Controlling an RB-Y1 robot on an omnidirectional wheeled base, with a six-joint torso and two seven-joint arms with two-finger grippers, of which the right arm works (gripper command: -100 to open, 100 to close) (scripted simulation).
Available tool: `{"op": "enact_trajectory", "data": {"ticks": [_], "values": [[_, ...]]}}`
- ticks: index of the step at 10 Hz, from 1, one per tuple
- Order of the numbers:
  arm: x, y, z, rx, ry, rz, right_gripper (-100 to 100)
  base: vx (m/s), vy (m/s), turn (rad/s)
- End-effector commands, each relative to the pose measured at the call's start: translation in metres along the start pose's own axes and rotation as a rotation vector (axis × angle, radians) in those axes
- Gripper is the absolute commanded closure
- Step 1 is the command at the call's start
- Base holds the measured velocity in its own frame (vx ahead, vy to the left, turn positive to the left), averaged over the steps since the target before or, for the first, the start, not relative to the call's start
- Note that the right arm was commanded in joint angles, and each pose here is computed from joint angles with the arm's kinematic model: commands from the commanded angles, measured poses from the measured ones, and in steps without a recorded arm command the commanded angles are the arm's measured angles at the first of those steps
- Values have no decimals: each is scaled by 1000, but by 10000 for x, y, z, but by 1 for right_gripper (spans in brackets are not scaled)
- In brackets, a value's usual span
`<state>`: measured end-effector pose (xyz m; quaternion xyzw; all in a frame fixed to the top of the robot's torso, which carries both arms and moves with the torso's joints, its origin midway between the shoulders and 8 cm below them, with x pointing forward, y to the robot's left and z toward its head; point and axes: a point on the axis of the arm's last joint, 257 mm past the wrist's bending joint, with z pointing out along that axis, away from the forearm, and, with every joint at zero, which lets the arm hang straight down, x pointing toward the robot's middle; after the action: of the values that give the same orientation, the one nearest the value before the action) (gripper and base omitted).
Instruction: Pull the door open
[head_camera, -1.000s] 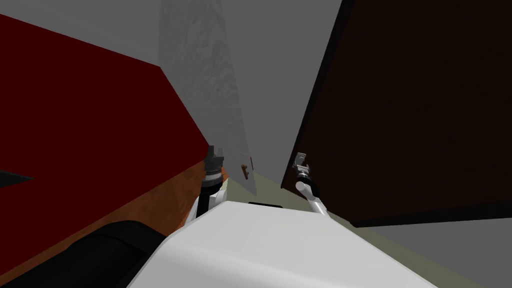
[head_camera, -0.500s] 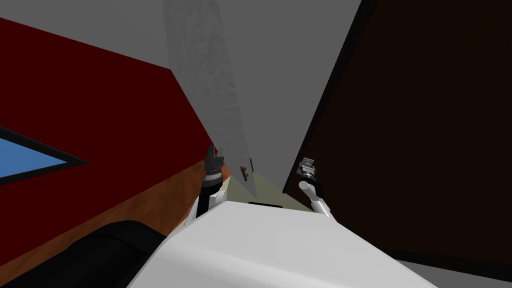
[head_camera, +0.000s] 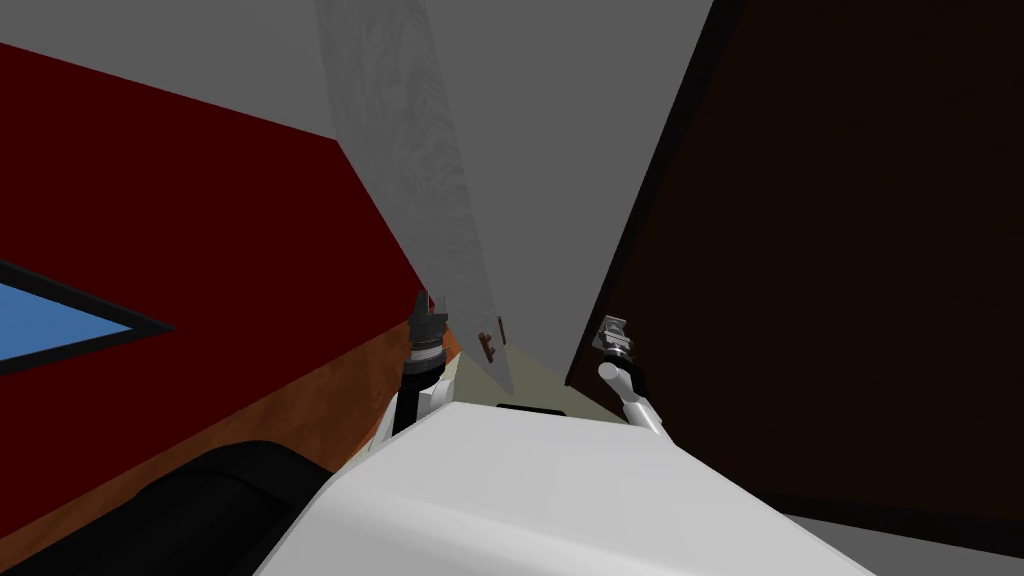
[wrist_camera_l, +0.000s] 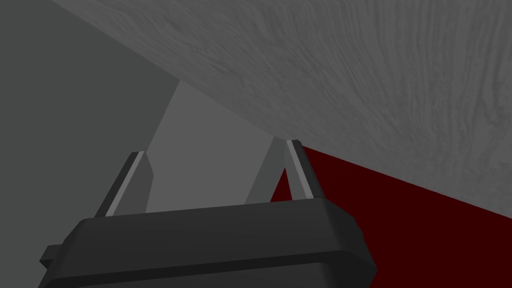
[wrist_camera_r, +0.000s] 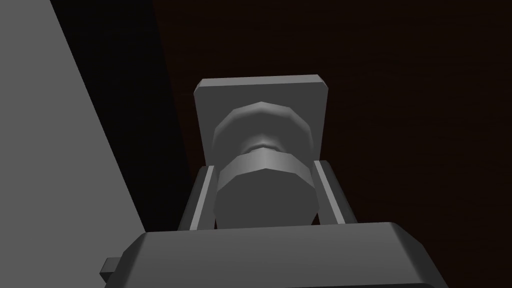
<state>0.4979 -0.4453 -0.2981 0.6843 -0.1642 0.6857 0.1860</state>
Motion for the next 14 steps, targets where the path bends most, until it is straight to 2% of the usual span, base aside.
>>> {"op": "enact_trajectory", "data": {"ticks": [1,4,7,12,14], "values": [[15,-38,2,5,3,3,100,0,0,0],[1,25,5,12,0,5,100,-86,8,75],[11,73,16,37,0,14,100,-204,36,134],[15,143,24,79,-7,28,100,-233,-30,158],[2,157,22,79,-9,26,100,-162,-16,62]]}}
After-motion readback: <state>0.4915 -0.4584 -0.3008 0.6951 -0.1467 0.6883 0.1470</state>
